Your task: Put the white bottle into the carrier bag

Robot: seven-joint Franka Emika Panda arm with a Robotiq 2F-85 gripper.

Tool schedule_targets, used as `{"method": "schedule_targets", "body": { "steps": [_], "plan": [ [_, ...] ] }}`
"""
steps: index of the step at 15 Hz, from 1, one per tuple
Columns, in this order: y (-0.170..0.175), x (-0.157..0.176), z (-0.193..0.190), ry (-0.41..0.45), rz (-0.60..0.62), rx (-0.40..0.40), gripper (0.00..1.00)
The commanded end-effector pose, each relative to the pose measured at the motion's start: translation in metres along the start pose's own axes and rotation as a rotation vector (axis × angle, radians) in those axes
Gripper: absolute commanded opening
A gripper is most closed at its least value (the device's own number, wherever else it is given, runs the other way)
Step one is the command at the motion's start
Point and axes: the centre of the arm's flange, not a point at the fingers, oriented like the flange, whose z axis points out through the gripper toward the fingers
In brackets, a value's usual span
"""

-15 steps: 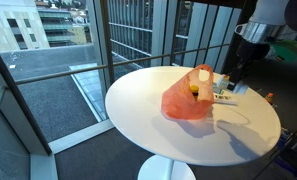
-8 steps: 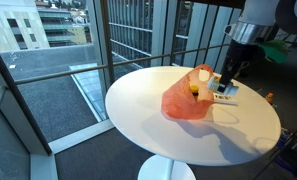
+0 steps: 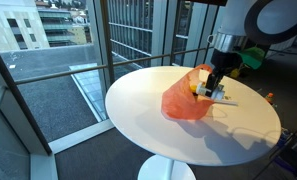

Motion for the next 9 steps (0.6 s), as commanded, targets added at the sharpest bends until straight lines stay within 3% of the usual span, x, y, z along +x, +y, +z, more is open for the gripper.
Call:
{"method": "schedule_targets", "body": {
  "steps": [1,9],
  "plan": [
    [-0.005,0.034,0.004,-0.024,0.005,-0.001,0.37],
    [-0.014,0.074,0.025,-0.038,-0.002,-0.003,0.37]
  ]
}}
